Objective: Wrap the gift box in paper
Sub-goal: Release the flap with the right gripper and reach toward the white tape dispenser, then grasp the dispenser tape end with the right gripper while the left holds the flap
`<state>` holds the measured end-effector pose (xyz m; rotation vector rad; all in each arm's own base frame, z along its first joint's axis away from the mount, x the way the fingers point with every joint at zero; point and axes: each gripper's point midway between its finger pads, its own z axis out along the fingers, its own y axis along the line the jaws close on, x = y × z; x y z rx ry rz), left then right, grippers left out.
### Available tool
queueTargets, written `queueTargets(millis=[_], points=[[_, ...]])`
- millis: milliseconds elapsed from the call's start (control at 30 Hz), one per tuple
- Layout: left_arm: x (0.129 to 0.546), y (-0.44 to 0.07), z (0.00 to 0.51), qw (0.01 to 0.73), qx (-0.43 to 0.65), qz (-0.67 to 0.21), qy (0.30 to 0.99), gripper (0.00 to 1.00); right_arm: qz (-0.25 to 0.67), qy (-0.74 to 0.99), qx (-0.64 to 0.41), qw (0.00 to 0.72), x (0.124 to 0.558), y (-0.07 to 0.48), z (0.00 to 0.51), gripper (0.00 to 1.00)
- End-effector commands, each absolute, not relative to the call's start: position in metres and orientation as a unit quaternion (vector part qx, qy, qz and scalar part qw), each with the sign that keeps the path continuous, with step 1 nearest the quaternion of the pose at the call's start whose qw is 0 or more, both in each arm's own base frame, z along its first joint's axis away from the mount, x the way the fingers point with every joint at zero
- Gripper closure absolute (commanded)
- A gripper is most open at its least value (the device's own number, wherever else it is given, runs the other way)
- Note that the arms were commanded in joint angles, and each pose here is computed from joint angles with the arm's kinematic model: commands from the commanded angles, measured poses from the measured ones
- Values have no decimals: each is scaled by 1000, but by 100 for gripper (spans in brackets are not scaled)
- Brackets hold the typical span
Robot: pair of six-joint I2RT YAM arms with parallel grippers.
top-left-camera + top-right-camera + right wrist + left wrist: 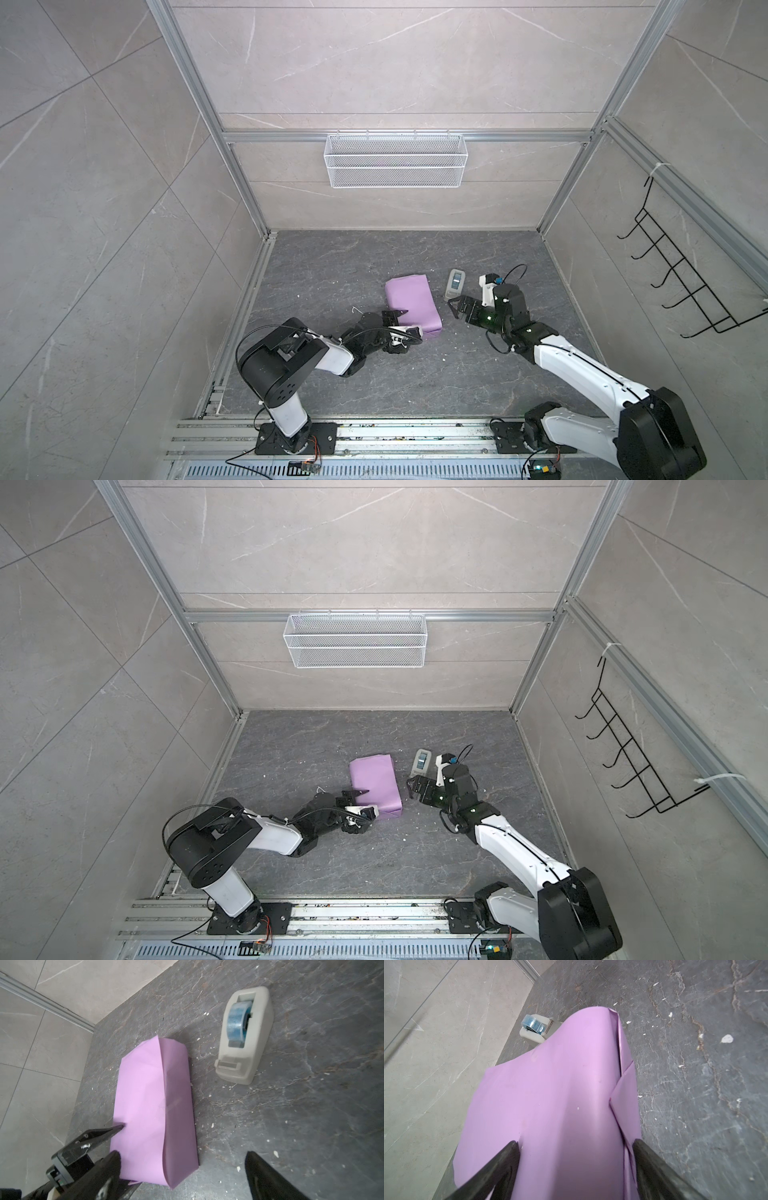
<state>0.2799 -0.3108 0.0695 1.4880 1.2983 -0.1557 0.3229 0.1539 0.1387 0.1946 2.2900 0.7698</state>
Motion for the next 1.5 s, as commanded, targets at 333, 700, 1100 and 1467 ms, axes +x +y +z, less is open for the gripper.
queueTargets(millis=[333, 700, 1100, 1467], points=[[278, -304, 54, 526, 628, -74, 569, 15, 351, 895, 98, 257, 382, 136, 114, 35], [279, -304, 56, 528, 627, -75, 569, 15, 369, 893, 120, 229, 425, 144, 88, 54], [278, -304, 56, 525, 627, -77, 570, 15, 388, 886, 150, 205, 437, 141, 61, 61], [279, -304, 56, 525, 627, -76, 570, 15, 408, 879, 184, 163, 429, 141, 41, 66]])
